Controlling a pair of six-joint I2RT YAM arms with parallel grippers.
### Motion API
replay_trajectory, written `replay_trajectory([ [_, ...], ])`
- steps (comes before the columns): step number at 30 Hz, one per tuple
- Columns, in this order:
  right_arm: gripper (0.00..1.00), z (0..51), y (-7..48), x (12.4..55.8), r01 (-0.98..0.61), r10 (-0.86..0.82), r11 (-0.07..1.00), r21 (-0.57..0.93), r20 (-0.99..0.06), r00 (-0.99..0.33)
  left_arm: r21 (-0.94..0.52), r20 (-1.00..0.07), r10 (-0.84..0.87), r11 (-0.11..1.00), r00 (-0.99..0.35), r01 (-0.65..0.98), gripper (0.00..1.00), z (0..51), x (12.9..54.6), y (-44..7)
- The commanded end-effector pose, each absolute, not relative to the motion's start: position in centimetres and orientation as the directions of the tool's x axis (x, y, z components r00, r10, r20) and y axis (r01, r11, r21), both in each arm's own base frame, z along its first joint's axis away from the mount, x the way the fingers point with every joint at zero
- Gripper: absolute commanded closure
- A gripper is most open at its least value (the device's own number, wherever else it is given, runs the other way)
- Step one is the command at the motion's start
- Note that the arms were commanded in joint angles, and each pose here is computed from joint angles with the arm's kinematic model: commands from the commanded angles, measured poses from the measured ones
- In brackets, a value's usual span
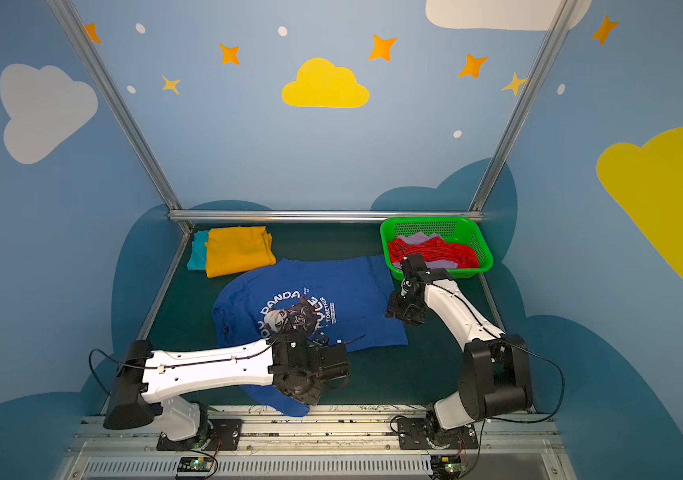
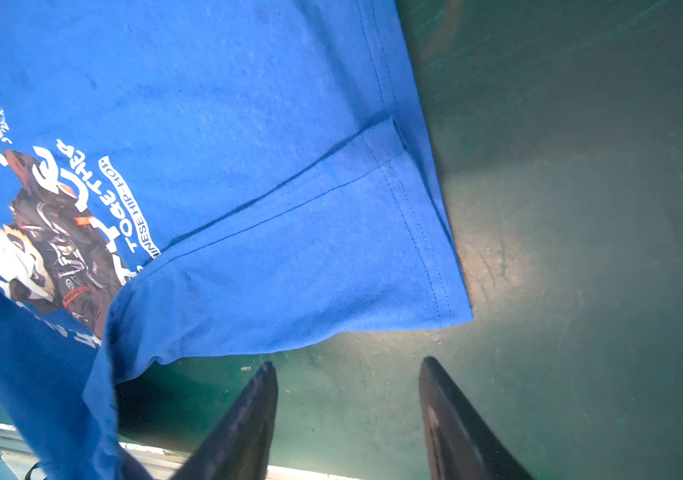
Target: Fold and stack the t-shirts
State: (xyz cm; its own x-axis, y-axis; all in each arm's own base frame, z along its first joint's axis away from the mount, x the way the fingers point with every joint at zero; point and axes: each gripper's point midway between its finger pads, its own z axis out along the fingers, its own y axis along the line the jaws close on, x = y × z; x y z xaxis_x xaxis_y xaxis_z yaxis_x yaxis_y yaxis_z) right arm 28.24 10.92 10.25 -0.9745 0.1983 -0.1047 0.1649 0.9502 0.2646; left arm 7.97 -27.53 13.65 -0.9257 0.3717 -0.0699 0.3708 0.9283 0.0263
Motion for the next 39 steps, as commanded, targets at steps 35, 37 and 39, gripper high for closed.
replay_trajectory([
  [35, 0.28, 4.0, 14.2, 32.7, -0.002, -0.01, 0.99, -0.14, -0.056, -0.998, 0.062, -0.039, -0.504, 0.861, -0.863, -0.506, 0.24, 4.3, 22.9, -5.1],
  [37, 0.28, 3.3, 14.2, 32.6, -0.002, -0.007, 0.989, -0.147, -0.036, -0.999, 0.051, -0.03, -0.51, 0.858, -0.86, -0.511, 0.24, 3.4, 23.6, -5.1],
  [39, 0.27, 2.6, 14.1, 32.4, 0.002, -0.002, 0.988, -0.158, -0.021, -1.0, 0.064, -0.026, -0.52, 0.851, -0.854, -0.521, 0.25, 2.6, 24.0, -4.7],
])
